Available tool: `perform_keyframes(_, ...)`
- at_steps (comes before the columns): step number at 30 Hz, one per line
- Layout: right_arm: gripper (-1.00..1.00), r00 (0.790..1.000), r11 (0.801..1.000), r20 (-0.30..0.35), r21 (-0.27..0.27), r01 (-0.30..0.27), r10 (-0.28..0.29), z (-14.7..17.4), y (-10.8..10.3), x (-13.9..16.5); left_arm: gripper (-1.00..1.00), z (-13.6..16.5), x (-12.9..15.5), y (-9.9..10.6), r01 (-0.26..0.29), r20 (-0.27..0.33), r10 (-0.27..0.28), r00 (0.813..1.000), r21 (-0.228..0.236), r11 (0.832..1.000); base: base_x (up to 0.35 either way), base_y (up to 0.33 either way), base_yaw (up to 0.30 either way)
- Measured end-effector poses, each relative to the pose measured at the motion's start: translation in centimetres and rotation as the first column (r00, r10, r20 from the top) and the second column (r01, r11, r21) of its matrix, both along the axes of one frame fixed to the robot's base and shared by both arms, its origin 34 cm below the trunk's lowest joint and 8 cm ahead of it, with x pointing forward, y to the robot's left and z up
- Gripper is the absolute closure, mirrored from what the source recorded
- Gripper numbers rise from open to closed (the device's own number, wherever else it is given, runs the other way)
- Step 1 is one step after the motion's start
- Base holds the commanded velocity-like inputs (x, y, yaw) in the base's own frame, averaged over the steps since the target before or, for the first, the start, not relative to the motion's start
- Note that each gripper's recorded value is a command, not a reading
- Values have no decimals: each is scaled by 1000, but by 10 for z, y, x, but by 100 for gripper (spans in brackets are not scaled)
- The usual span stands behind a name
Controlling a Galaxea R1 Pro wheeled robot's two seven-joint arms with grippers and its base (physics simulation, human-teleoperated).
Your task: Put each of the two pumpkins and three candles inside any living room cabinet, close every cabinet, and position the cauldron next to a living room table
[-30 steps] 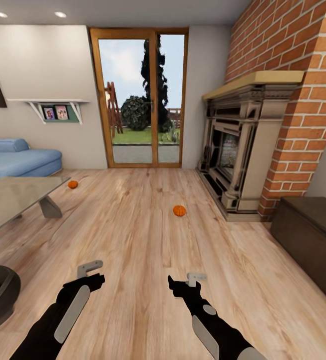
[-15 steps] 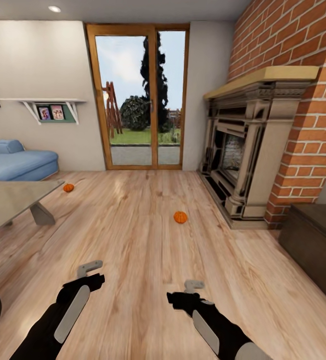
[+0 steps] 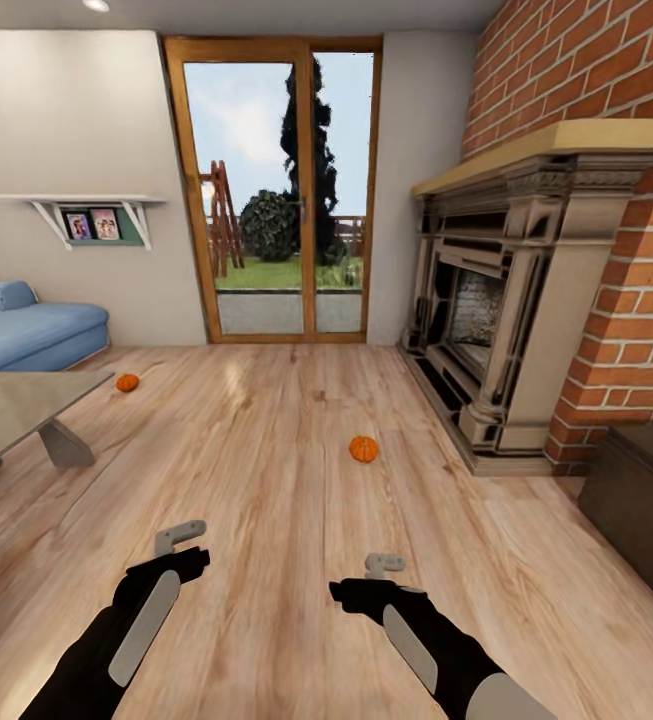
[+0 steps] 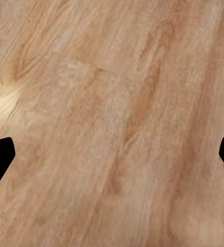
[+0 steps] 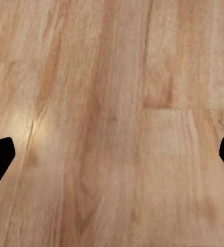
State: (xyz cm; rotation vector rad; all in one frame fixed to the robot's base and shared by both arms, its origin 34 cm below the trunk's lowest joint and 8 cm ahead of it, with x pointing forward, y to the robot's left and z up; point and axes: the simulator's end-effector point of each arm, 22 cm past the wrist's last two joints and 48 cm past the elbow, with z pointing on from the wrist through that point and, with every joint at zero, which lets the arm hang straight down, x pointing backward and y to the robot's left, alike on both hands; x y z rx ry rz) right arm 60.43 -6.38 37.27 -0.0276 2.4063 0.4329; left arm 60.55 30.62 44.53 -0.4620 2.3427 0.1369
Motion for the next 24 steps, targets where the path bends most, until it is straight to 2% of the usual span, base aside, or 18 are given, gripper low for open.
perform_keyframes(8, -100, 1000, 1000, -12, 19, -15, 15, -5, 5, -3, -100, -6, -1, 0, 0, -12, 0, 1000, -1, 1000, 334, 0, 0)
perform_keyframes(24, -100, 1000, 1000, -22, 22, -9, 9, -15, 4, -4, -100, -19, -3, 0, 0, -36, 0, 999, -2, 1000, 334, 0, 0)
